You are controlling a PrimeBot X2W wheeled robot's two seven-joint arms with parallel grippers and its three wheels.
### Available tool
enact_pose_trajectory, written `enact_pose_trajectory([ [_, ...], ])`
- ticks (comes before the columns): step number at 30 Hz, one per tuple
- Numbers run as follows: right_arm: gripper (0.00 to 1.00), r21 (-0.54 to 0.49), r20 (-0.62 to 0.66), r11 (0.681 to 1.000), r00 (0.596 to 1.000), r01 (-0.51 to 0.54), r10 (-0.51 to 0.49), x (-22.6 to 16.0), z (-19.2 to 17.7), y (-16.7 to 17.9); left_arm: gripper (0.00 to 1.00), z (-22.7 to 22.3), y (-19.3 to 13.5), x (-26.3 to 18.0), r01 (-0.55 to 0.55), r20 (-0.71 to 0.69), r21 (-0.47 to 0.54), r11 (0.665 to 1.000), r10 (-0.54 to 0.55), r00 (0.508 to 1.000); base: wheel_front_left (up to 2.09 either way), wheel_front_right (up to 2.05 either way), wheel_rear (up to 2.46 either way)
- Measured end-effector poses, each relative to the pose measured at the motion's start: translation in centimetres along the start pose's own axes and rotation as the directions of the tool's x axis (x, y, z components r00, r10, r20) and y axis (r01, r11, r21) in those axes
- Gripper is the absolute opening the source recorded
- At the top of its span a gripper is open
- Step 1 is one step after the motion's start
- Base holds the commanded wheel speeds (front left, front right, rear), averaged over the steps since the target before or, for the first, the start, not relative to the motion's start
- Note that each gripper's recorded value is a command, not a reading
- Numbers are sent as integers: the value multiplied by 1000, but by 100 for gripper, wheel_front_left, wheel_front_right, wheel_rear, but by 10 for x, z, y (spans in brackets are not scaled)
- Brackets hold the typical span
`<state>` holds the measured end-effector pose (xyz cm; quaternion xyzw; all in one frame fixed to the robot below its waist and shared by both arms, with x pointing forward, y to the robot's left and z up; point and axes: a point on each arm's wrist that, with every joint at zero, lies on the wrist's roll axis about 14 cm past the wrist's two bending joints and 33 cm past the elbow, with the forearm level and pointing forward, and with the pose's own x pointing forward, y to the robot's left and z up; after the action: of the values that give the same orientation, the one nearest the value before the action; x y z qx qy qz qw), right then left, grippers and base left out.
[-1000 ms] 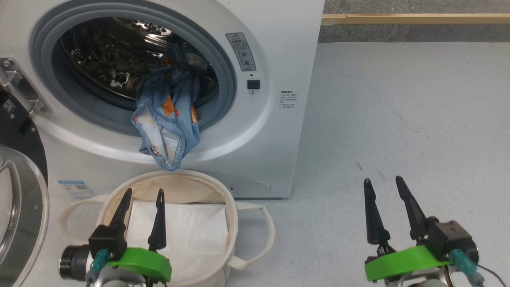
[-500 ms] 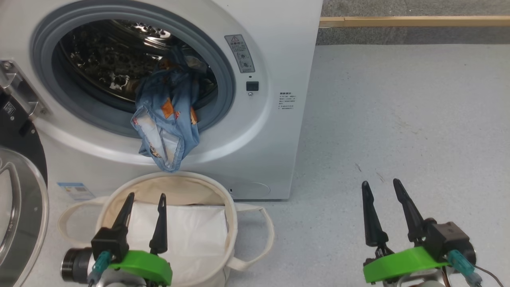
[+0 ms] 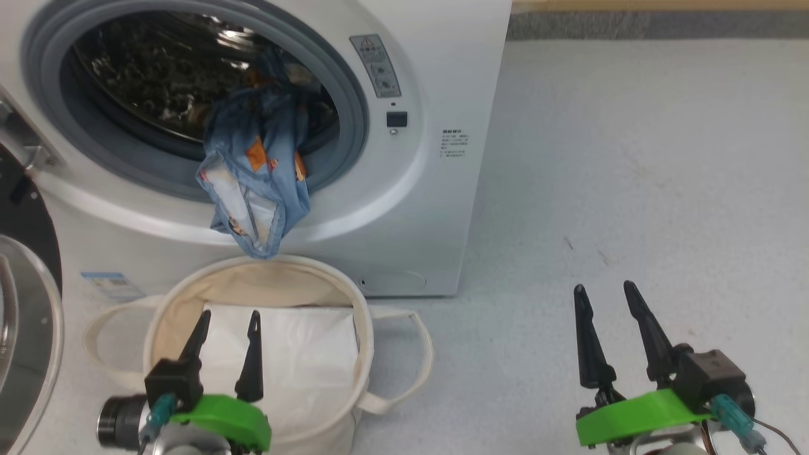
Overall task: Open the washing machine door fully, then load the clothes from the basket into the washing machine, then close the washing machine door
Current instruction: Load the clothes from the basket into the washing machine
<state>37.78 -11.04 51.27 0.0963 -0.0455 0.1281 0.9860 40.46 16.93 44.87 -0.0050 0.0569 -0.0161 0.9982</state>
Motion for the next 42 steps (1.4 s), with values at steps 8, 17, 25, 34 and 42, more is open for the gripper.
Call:
enact_pose_trajectory([
  [8, 100, 5, -15, 1000, 1000, 10, -10, 17, -9, -8, 100, -17, -9, 35, 33, -65, -21, 999, -35, 997, 0, 0, 0],
  [17, 100, 2, -51, 1000, 999, 19, -19, 45, -31, -22, 100, -55, -2, 97, -26, -195, -118, 993, 3, 981, 0, 0, 0],
  [25, 100, -8, -89, 999, 995, 50, -50, 60, -54, -41, 100, -82, 1, 150, -56, -283, -127, 990, 17, 959, 0, 0, 0],
  [34, 100, -20, -118, 995, 988, 95, -97, 55, -63, -59, 100, -96, -7, 175, -53, -334, -103, 993, 16, 943, 0, 0, 0],
  [42, 100, -24, -109, 996, 990, 85, -87, 64, -64, -59, 100, -91, -19, 197, -16, -332, -114, 993, -23, 943, 0, 0, 0],
])
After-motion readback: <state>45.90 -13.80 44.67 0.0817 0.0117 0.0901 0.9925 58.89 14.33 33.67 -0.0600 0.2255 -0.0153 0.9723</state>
